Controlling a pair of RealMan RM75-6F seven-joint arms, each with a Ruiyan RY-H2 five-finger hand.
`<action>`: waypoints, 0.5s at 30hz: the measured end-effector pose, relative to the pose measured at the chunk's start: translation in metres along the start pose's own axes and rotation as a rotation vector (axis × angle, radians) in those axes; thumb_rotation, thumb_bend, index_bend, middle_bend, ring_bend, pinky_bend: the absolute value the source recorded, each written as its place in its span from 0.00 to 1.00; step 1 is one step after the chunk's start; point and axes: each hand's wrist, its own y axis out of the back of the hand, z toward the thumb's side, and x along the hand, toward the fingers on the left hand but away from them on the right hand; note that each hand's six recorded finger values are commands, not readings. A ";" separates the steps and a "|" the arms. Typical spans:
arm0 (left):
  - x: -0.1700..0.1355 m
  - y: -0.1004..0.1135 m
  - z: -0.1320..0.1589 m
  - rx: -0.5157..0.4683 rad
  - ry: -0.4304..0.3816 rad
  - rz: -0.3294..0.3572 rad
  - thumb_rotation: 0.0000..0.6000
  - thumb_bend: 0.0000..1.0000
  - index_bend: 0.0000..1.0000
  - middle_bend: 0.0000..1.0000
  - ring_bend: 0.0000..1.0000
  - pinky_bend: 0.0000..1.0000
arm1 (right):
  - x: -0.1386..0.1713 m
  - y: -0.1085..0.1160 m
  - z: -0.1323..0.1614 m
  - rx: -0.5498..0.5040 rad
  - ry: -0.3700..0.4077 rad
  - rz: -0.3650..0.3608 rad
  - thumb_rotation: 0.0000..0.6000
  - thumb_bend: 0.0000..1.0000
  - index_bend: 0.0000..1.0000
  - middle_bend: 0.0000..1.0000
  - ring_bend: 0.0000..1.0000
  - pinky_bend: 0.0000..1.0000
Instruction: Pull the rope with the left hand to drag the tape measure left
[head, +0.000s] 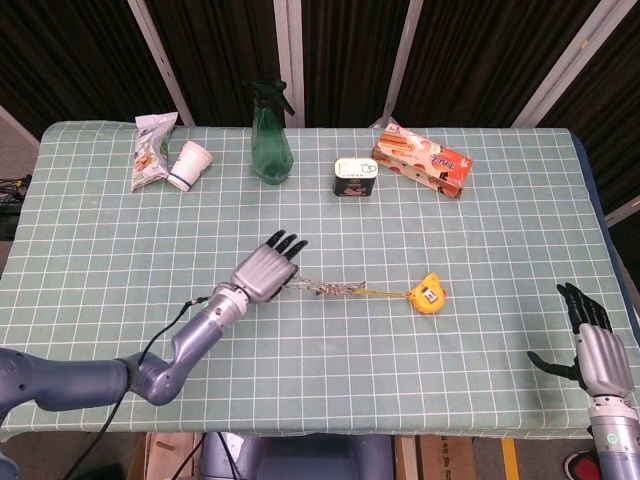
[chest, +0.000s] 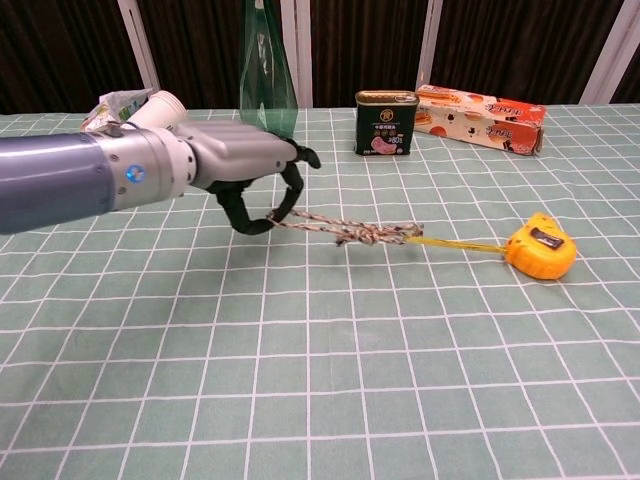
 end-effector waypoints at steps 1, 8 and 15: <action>-0.004 0.000 -0.006 0.000 0.011 0.001 1.00 0.53 0.59 0.04 0.00 0.00 | 0.000 0.000 0.000 0.001 0.001 -0.001 1.00 0.18 0.00 0.00 0.00 0.00; -0.040 -0.002 -0.059 0.022 0.110 0.008 1.00 0.54 0.59 0.04 0.00 0.00 | 0.001 -0.001 0.002 0.006 0.007 -0.001 1.00 0.18 0.00 0.00 0.00 0.00; -0.088 -0.011 -0.119 0.059 0.240 -0.011 1.00 0.54 0.59 0.04 0.00 0.00 | 0.001 -0.002 0.004 0.009 0.012 0.000 1.00 0.18 0.00 0.00 0.00 0.00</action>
